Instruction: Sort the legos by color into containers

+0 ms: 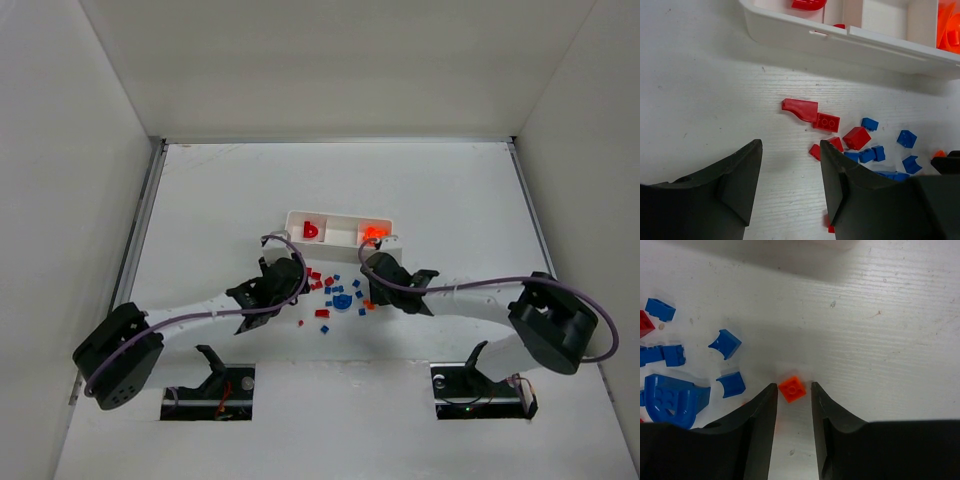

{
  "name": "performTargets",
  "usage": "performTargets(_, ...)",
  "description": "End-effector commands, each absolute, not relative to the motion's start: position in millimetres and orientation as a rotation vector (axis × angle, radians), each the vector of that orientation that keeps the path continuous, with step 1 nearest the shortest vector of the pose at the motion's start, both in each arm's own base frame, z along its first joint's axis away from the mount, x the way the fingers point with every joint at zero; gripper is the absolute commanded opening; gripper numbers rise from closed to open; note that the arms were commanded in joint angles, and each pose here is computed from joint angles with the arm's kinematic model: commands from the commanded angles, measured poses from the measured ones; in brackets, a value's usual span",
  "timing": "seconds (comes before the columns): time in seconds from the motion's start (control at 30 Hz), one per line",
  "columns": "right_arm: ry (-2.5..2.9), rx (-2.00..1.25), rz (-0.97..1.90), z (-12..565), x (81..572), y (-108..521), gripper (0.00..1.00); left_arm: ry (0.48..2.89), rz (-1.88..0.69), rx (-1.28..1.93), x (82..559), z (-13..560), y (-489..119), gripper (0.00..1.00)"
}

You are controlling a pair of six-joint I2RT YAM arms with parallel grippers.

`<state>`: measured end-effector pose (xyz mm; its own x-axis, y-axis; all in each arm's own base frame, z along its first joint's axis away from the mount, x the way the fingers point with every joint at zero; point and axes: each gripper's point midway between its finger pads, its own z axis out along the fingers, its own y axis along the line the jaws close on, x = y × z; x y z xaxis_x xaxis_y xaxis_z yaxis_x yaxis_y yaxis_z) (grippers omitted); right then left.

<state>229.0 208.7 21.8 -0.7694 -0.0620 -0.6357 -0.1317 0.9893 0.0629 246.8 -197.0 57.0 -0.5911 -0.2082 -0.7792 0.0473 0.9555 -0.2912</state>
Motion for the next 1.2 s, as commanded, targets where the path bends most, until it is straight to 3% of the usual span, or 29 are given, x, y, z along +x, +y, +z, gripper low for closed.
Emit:
performTargets(0.0, 2.428, -0.149, 0.137, 27.0, 237.3, 214.1, 0.38, 2.145, -0.373, -0.148, 255.6, 65.6, -201.4, 0.48)
performTargets(0.27, 2.443, -0.158, 0.168, 25.4, 233.4, 218.5, 0.21, 2.150, -0.366, -0.149, 259.0, 64.6, -205.3, 0.49)
performTargets(0.4, 2.405, -0.118, 0.210, 40.9, 234.6, 216.8, 0.20, 2.143, -0.371, -0.140, 262.5, 66.7, -210.9, 0.50)
performTargets(0.63, 2.247, -0.029, 0.362, 107.4, 253.4, 219.1, 0.20, 2.114, -0.397, -0.138, 270.4, 75.6, -218.8, 0.51)
performTargets(0.83, 2.089, 0.024, 0.426, 165.8, 303.3, 219.6, 0.20, 2.099, -0.397, -0.159, 278.0, 75.8, -223.4, 0.49)
performTargets(1.07, 2.066, 0.077, 0.395, 162.6, 363.9, 222.3, 0.23, 2.073, -0.333, -0.162, 291.1, 68.8, -226.1, 0.47)
performTargets(1.17, 2.080, 0.077, 0.381, 154.4, 373.7, 224.4, 0.31, 2.089, -0.304, -0.141, 294.6, 59.3, -228.3, 0.48)
